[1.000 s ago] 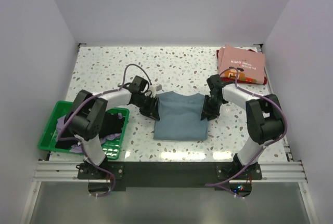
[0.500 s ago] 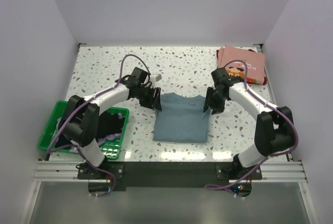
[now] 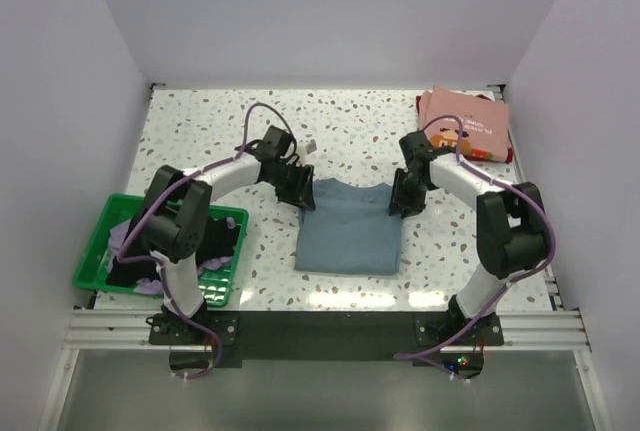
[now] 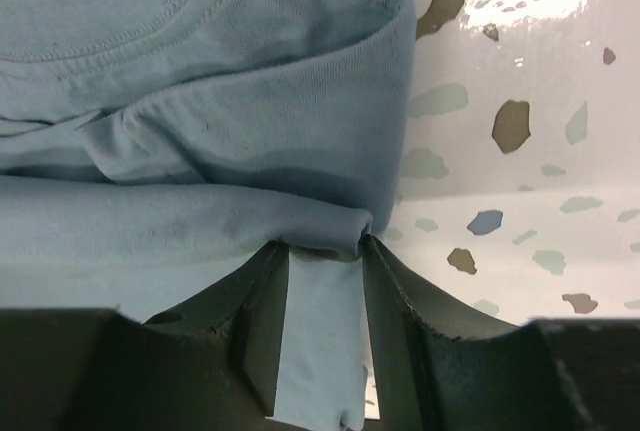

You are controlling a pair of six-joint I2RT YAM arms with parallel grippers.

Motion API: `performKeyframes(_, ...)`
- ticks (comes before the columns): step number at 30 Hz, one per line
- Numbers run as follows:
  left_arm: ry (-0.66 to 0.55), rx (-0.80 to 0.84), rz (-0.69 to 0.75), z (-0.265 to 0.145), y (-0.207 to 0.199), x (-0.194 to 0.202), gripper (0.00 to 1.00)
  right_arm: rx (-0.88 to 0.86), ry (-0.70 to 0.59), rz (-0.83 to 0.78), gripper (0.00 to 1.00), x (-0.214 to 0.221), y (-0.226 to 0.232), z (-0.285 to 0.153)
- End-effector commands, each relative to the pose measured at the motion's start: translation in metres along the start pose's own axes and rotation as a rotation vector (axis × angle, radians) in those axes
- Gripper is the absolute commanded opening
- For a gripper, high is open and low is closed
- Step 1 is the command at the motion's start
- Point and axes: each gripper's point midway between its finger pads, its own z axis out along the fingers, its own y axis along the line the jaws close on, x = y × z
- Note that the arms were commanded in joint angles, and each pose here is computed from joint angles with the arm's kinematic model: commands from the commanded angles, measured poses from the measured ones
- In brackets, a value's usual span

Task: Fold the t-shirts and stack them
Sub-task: Fold the tshirt

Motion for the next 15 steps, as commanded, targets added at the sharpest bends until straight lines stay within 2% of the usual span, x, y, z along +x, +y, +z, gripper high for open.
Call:
performKeyframes(1, -0.076, 0.018, -0.007, -0.003, -0.006, -0.026, 0.45, -0.032, -0.074, -0.023, 0.38, -0.025, 0.010, -0.002)
performKeyframes(5, -0.078, 0.033, -0.012, -0.001, -0.007, -0.029, 0.35, -0.039, -0.071, -0.031, 0.28, -0.024, 0.012, -0.001)
performKeyframes(6, -0.083, 0.043, -0.014, 0.000, -0.008, -0.031, 0.32, -0.039, -0.070, -0.031, 0.21, -0.024, 0.011, -0.001)
performKeyframes(7, -0.076, 0.053, -0.018, 0.001, -0.009, -0.031, 0.23, -0.041, -0.069, -0.032, 0.15, -0.023, 0.012, -0.002)
performKeyframes(9, -0.073, 0.057, -0.030, 0.001, -0.010, -0.033, 0.12, -0.039, -0.072, -0.029, 0.01, -0.024, 0.011, -0.004)
performKeyframes(10, -0.074, 0.057, -0.037, 0.000, -0.010, -0.033, 0.02, -0.036, -0.073, -0.031, 0.00, -0.023, 0.011, -0.006)
performKeyframes(15, -0.106, 0.055, -0.062, -0.013, -0.011, -0.039, 0.00, -0.043, -0.091, -0.027, 0.00, -0.023, 0.010, -0.021)
